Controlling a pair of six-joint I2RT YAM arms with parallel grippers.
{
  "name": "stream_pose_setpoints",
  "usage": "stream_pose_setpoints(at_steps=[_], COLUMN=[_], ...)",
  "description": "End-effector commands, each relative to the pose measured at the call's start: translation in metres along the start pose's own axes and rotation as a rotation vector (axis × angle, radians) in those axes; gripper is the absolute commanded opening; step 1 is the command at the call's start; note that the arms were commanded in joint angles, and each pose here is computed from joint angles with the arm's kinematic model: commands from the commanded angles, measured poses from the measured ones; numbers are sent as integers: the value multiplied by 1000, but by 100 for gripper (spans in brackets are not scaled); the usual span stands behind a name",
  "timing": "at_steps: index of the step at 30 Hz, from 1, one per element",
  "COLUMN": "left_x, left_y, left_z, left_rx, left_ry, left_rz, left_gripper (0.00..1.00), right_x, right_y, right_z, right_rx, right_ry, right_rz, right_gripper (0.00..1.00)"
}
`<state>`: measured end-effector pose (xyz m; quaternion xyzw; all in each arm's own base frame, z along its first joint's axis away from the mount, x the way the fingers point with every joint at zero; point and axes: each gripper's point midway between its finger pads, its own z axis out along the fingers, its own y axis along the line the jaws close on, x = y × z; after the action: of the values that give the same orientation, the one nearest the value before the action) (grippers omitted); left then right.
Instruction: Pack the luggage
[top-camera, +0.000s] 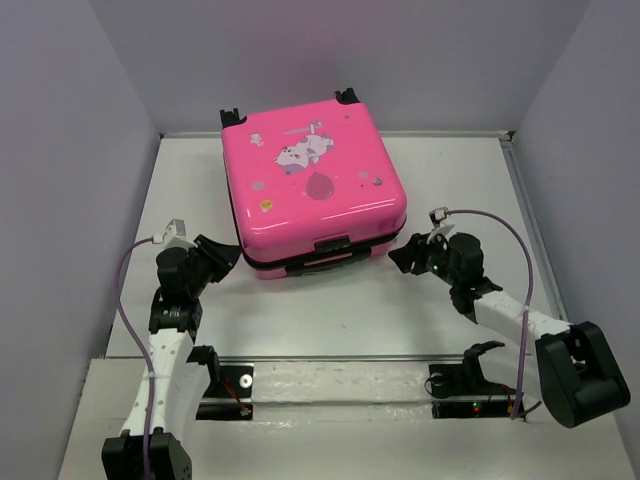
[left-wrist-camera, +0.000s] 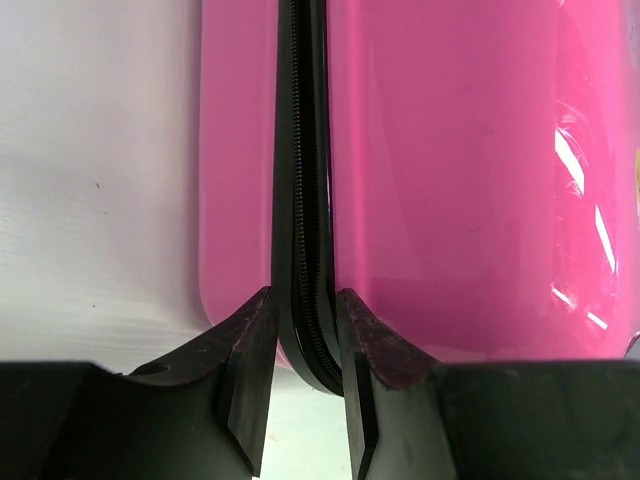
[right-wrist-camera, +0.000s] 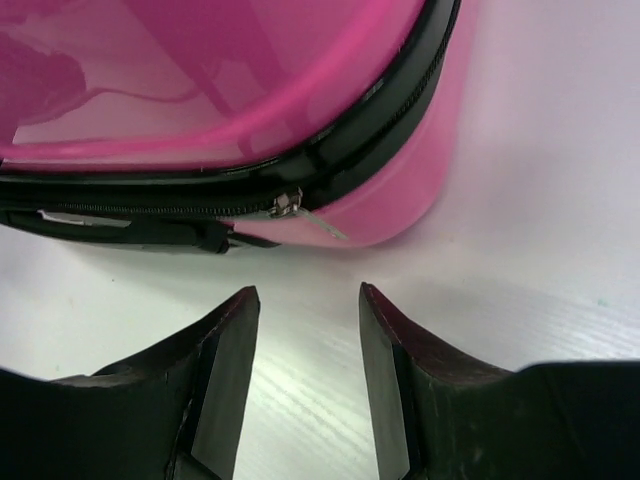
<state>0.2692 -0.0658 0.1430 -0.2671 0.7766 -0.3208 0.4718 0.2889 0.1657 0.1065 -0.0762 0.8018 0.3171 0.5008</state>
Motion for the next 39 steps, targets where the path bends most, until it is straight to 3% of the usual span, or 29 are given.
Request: stream_pose_setpoints(at_steps=[1, 6, 17, 26, 31, 37, 39], left_x=[6, 5, 4, 4, 4, 14, 21], left_y=[-7, -7, -6, -4, -5, -6, -16], left_z=[1, 0, 0, 1, 1, 3, 3], left_rx=[44, 39, 28, 22, 25, 47, 87], left_ry=[24, 17, 11, 7, 6, 26, 38], left_rz=[1, 4, 6, 7, 9, -12, -12], left_gripper=[39, 38, 34, 33, 31, 28, 28], right_x=[-52, -52, -71, -76, -83, -60, -40], right_y=[4, -13, 7, 20, 20, 29, 65], right_z=[14, 23, 34, 31, 24, 22, 25], right_rx=[-13, 48, -64, -136, -112, -47, -87], right_ry=[-137, -123, -196, -256, -282, -212, -150], right_rz=[-138, -150, -182, -168, -161, -131, -156], right_gripper=[51, 51, 48, 27, 7, 7, 7])
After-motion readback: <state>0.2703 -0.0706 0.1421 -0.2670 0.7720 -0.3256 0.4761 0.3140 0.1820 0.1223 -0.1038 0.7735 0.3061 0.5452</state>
